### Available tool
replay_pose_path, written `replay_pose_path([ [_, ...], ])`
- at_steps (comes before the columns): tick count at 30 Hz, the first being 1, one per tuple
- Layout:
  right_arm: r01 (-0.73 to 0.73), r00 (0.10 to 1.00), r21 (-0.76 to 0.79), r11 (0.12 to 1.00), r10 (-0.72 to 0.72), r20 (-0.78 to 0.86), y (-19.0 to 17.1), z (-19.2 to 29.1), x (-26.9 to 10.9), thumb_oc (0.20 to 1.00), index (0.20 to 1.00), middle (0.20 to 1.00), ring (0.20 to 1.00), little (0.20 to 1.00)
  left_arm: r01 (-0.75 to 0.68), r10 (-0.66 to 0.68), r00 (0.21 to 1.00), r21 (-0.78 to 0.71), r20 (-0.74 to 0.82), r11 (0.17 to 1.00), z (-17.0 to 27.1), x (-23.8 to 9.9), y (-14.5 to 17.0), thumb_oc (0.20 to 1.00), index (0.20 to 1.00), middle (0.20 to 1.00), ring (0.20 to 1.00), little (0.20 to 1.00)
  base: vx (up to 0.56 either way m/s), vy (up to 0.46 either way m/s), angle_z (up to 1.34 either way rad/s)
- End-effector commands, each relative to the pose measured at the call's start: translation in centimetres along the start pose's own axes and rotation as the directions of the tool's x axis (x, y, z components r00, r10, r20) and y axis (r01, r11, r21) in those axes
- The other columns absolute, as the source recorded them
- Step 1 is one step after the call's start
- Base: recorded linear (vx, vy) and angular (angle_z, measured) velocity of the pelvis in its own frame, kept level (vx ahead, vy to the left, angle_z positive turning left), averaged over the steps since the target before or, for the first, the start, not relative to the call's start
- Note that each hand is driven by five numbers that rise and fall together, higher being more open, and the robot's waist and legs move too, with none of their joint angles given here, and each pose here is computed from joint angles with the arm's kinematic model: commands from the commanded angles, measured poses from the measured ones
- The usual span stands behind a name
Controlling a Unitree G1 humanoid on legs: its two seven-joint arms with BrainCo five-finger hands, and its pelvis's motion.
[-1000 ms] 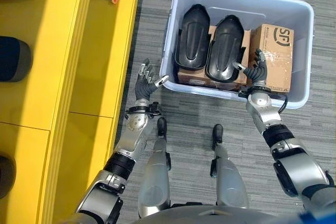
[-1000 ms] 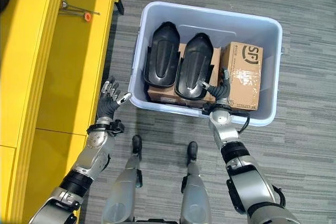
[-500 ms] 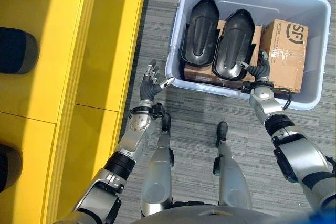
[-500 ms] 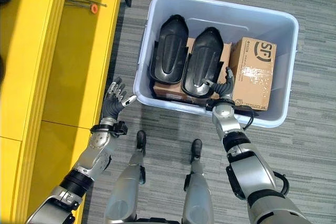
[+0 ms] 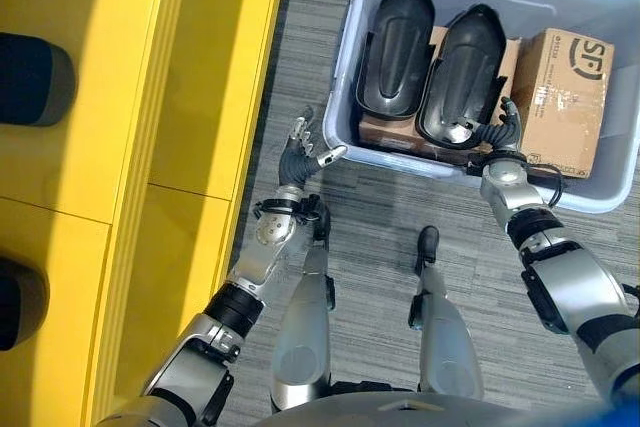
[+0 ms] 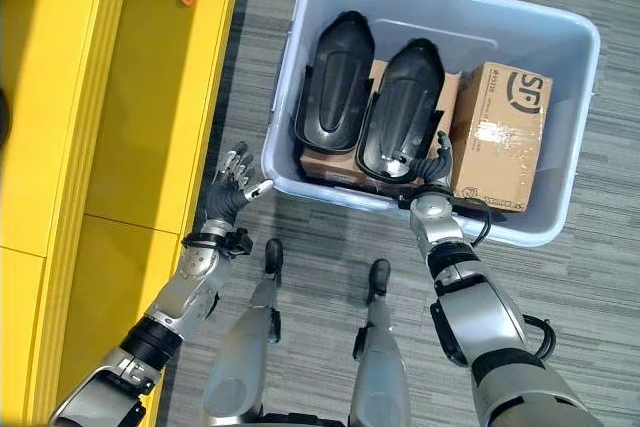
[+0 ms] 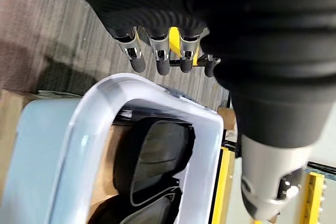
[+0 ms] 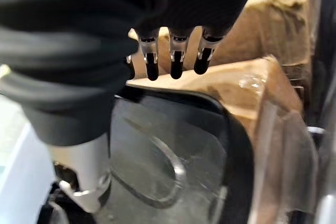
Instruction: Move parts from the plastic box to the shelf.
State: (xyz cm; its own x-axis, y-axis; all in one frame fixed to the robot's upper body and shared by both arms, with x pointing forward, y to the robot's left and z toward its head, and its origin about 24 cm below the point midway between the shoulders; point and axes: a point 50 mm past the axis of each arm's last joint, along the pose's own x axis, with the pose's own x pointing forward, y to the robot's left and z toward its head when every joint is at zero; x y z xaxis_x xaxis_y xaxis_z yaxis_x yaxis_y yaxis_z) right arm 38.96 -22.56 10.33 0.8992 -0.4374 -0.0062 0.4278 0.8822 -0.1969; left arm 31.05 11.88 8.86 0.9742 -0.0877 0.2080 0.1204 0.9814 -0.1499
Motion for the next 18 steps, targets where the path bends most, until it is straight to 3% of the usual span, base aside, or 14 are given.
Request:
replay_pose_path([
  [1,0.07,0.991,0.043,0.997,-0.075,0.11,-2.35,4.48,1.74,1.0,1.0,1.0,1.0,1.0,0.076,-0.071,0.99,-0.03,0.121,0.997,2.42,0.79,-1.6,1.0,1.0,1.0,1.0,1.0,0.0,0.0,0.0],
  [18,0.109,0.99,0.028,0.994,-0.111,0.083,-3.11,5.09,2.3,1.0,1.0,1.0,1.0,1.0,0.088,-0.081,0.989,-0.049,0.126,0.995,2.62,0.92,-2.03,1.0,1.0,1.0,1.0,1.0,0.0,0.0,0.0],
])
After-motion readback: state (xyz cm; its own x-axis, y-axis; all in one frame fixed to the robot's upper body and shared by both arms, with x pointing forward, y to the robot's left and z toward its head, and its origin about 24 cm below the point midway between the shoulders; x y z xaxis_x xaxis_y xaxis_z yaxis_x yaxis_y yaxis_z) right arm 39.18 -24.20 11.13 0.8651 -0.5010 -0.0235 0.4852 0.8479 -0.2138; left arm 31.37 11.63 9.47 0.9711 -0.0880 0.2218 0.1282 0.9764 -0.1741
